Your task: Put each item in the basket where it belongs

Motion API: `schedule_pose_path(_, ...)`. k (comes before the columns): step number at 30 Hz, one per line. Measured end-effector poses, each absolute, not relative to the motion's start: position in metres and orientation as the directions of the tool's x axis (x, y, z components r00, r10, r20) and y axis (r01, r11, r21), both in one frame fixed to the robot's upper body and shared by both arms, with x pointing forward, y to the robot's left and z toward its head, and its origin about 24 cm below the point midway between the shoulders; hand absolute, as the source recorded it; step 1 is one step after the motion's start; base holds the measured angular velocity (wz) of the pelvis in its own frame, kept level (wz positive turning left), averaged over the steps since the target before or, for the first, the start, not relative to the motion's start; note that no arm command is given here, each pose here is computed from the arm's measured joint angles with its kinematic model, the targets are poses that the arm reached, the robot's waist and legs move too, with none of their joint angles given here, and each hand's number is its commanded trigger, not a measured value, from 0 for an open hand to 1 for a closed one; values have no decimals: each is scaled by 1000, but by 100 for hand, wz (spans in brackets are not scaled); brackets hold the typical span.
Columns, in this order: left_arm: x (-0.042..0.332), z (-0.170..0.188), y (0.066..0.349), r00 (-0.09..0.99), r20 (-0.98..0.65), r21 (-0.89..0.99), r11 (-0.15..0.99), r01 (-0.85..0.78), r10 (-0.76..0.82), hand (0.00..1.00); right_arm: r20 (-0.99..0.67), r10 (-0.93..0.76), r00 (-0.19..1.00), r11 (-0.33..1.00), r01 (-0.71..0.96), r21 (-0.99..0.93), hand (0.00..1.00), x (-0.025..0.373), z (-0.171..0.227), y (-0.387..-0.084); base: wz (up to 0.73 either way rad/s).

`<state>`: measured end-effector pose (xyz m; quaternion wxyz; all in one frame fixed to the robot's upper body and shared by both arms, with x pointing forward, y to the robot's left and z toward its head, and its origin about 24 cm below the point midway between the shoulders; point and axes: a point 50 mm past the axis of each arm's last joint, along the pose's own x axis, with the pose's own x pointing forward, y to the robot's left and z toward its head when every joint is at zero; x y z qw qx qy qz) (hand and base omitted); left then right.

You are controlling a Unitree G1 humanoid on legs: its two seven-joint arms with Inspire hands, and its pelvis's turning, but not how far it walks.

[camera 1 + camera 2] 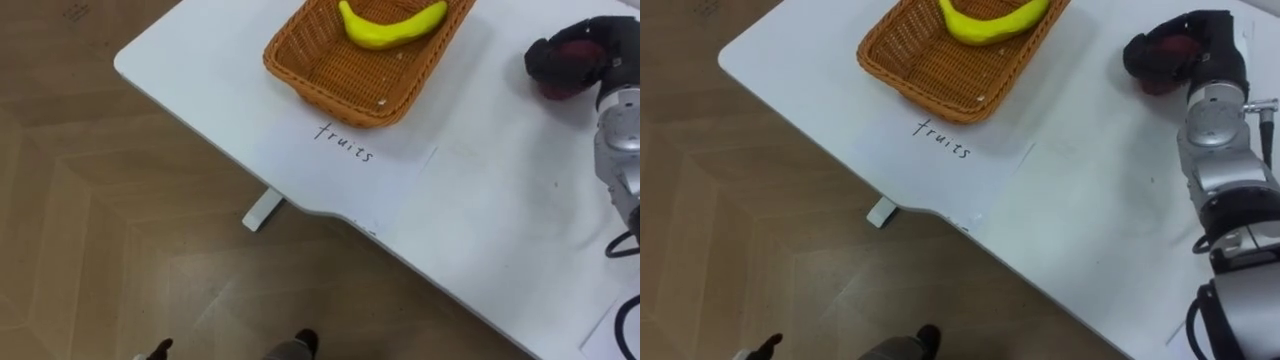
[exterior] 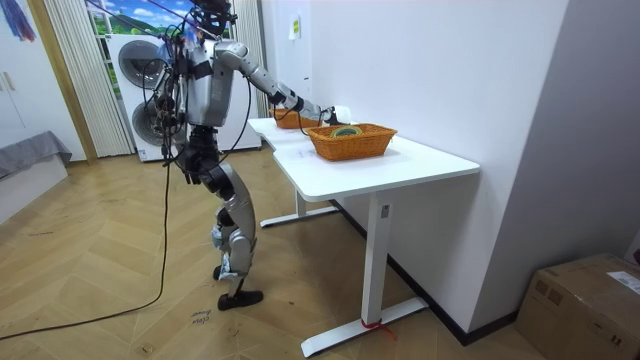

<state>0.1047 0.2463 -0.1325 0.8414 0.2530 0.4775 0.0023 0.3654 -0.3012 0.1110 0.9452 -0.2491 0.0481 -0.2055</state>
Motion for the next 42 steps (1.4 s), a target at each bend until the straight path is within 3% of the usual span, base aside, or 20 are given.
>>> schedule_pose_path(42, 99, -139, 243, 500, -840, 374, 891, 258, 208, 0, -19, -388, 922, 804, 328, -496, 100, 367, 107, -298, -1)
